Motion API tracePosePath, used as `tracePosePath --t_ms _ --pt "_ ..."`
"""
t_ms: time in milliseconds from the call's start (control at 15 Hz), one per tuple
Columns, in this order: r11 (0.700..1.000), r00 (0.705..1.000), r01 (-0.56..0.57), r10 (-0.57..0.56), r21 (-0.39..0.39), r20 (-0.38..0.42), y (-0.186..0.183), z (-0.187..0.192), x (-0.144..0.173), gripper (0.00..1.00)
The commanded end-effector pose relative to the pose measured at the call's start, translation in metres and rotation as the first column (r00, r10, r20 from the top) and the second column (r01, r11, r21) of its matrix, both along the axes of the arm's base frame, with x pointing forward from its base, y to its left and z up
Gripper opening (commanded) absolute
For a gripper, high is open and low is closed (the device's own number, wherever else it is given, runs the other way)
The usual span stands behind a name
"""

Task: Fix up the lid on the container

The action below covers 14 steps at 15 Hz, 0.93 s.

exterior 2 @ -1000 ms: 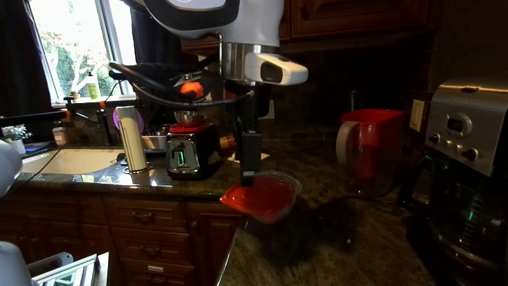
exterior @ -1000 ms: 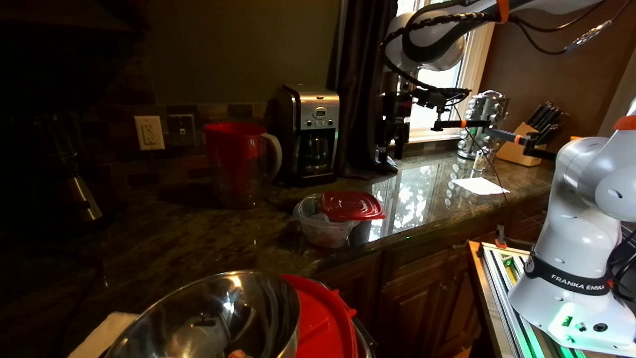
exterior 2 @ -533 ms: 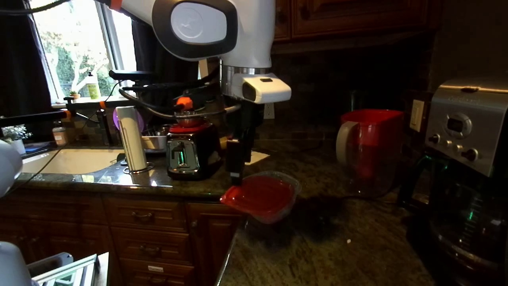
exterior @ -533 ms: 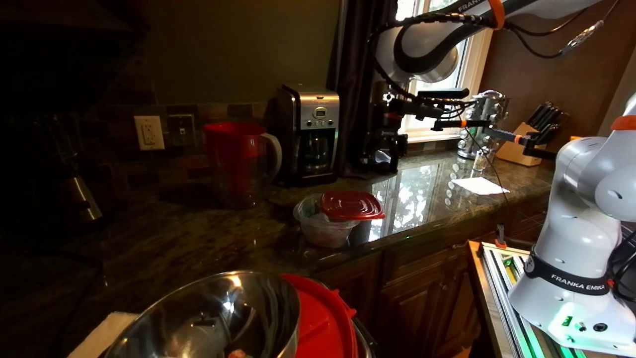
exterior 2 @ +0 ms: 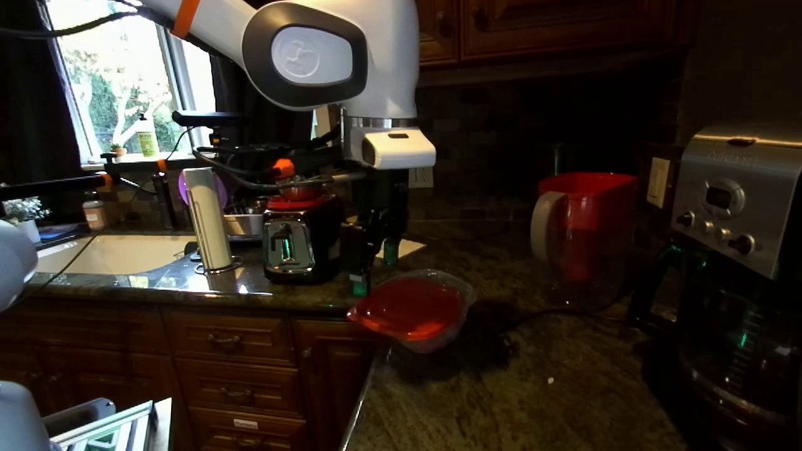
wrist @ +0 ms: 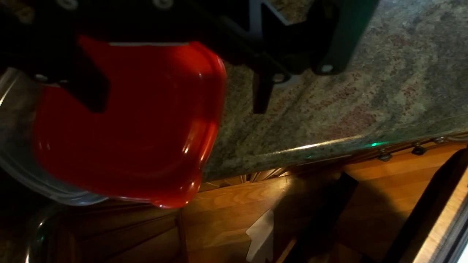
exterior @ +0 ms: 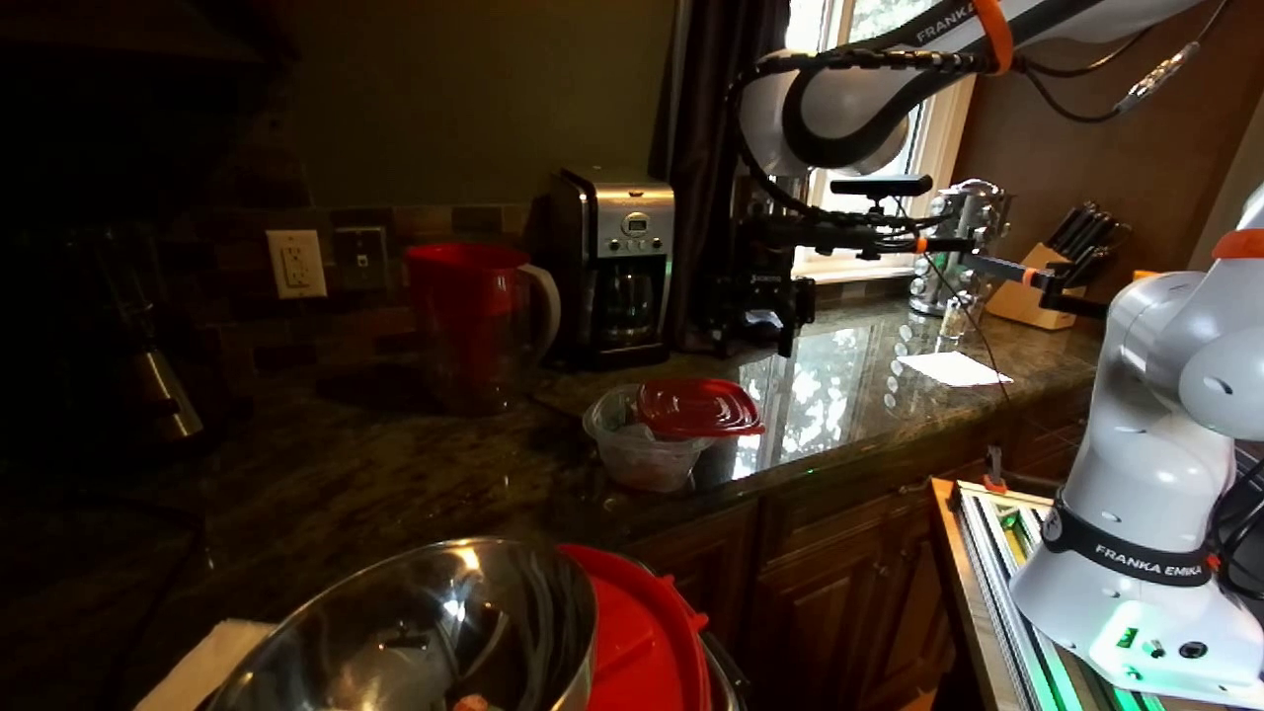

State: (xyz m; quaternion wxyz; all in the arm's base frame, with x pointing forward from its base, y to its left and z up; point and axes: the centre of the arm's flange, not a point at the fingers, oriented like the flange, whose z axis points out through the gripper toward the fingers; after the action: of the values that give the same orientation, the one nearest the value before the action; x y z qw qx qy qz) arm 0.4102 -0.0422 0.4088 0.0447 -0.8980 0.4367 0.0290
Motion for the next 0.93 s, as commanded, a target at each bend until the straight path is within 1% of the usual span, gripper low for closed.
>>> tracePosePath --t_ms 0,67,200,267,333,467,533,600,667,733,800,867 --pt "0.999 0.999 0.038 -0.038 -0.036 -0.007 -0.004 -0.010 0.010 1.00" --pt "0.998 0.999 0.049 -0.049 -0.041 -0.014 -0.005 -0.014 0.012 1.00" --pt "0.997 0.996 0.056 -0.059 -0.049 -0.060 -0.007 -0.025 0.012 1.00" --pt "0.996 0.996 0.066 -0.069 -0.053 -0.065 -0.007 -0.028 0.012 1.00" --pt "0.997 0.995 0.060 -0.064 -0.055 -0.076 -0.007 -0.033 0.012 0.89" --pt "0.997 0.995 0.050 -0.055 -0.057 -0.085 -0.004 -0.039 0.012 0.79" --pt "0.997 0.995 0.048 -0.053 -0.057 -0.086 -0.003 -0.042 0.011 0.65" --pt "0.997 0.995 0.045 -0.051 -0.058 -0.091 -0.003 -0.044 0.011 0.65" --pt "0.997 0.995 0.045 -0.050 -0.055 -0.091 -0.002 -0.047 0.010 0.52" --pt "0.997 0.994 0.047 -0.052 -0.055 -0.094 -0.002 -0.049 0.010 0.51" --pt "0.997 0.994 0.052 -0.057 -0.054 -0.094 -0.002 -0.051 0.011 0.55" --pt "0.997 0.994 0.057 -0.062 -0.053 -0.092 -0.003 -0.054 0.011 0.50"
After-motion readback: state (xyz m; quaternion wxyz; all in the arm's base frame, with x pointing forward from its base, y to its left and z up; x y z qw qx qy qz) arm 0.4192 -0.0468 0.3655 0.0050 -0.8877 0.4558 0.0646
